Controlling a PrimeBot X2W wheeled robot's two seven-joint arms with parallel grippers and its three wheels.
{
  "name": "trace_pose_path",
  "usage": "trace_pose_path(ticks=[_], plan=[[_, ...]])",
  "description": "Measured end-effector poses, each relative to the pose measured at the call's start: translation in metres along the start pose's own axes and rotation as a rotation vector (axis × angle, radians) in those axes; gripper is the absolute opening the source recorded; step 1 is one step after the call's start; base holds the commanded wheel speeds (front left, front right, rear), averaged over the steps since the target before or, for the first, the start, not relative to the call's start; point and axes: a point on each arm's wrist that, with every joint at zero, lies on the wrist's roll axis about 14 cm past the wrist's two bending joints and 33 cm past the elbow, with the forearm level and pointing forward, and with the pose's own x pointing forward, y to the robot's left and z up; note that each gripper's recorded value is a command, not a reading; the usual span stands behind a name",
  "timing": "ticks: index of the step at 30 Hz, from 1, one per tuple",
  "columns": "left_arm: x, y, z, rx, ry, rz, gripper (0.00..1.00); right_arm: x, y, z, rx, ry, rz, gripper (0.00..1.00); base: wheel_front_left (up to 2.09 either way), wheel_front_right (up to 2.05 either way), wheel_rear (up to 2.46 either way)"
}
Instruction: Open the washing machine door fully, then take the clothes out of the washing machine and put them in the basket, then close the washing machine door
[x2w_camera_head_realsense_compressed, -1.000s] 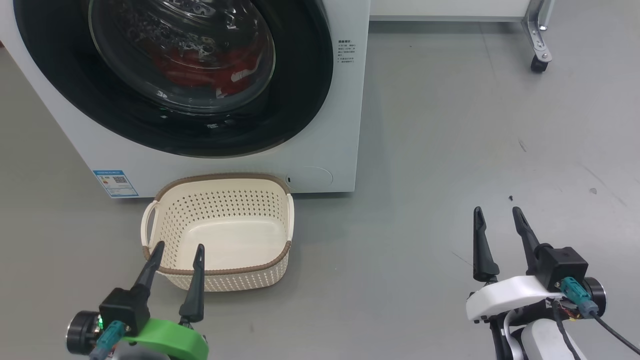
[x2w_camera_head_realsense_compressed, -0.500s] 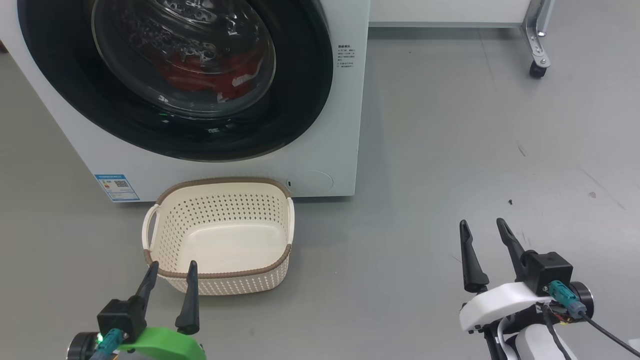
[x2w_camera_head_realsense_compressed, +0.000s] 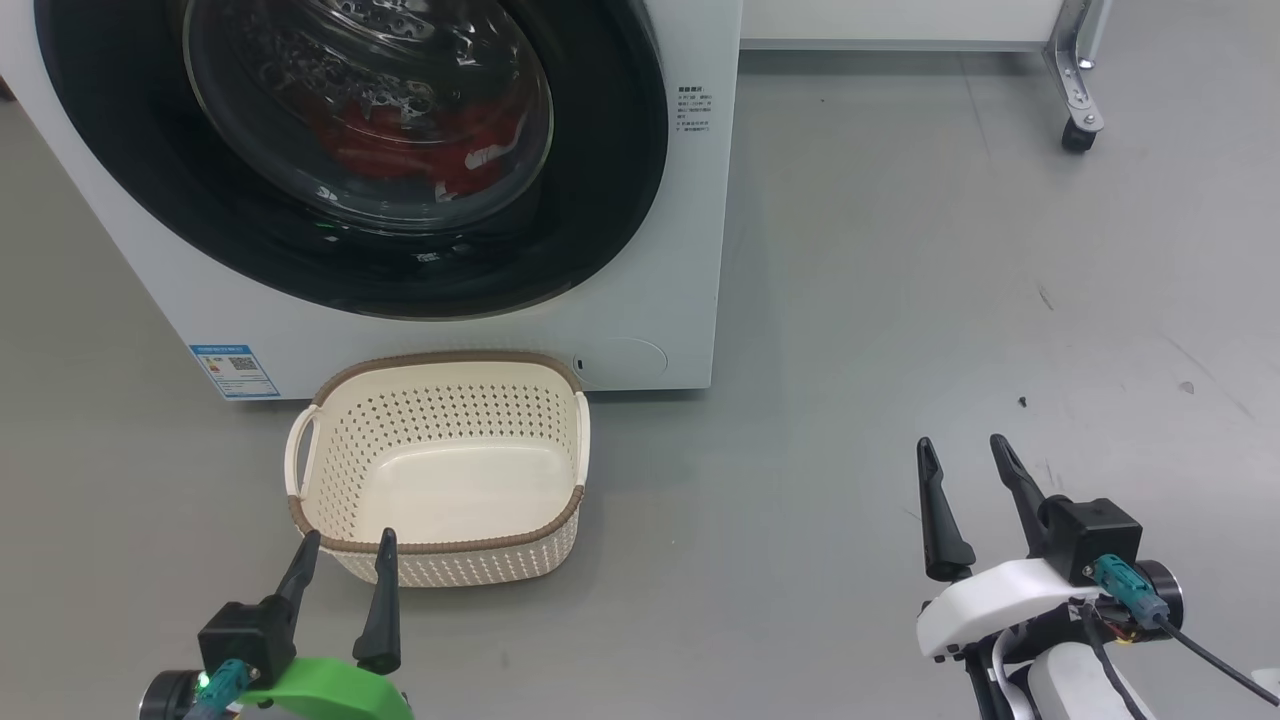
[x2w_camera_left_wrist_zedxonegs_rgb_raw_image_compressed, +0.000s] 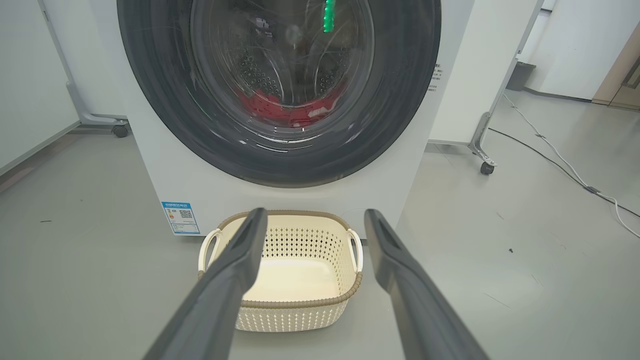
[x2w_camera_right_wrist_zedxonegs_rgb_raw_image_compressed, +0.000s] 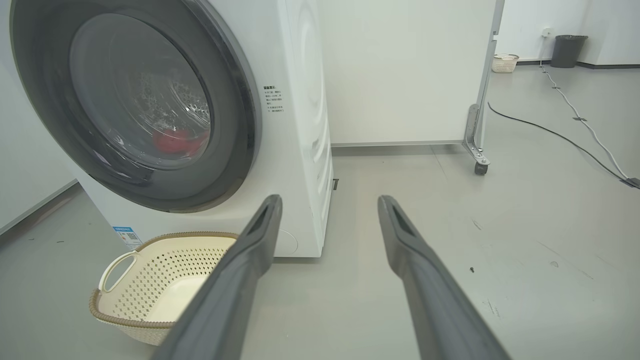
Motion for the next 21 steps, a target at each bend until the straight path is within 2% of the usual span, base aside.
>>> trace_pose_path(ticks=[21], plan=[[0.002, 0.0013, -0.0026, -0.005, 0.009, 0.007, 1.0, 0.0037, -0.0008, -0.0042, 0.007, 0.015, -0.003, 1.0, 0.0, 0.0, 0.0]])
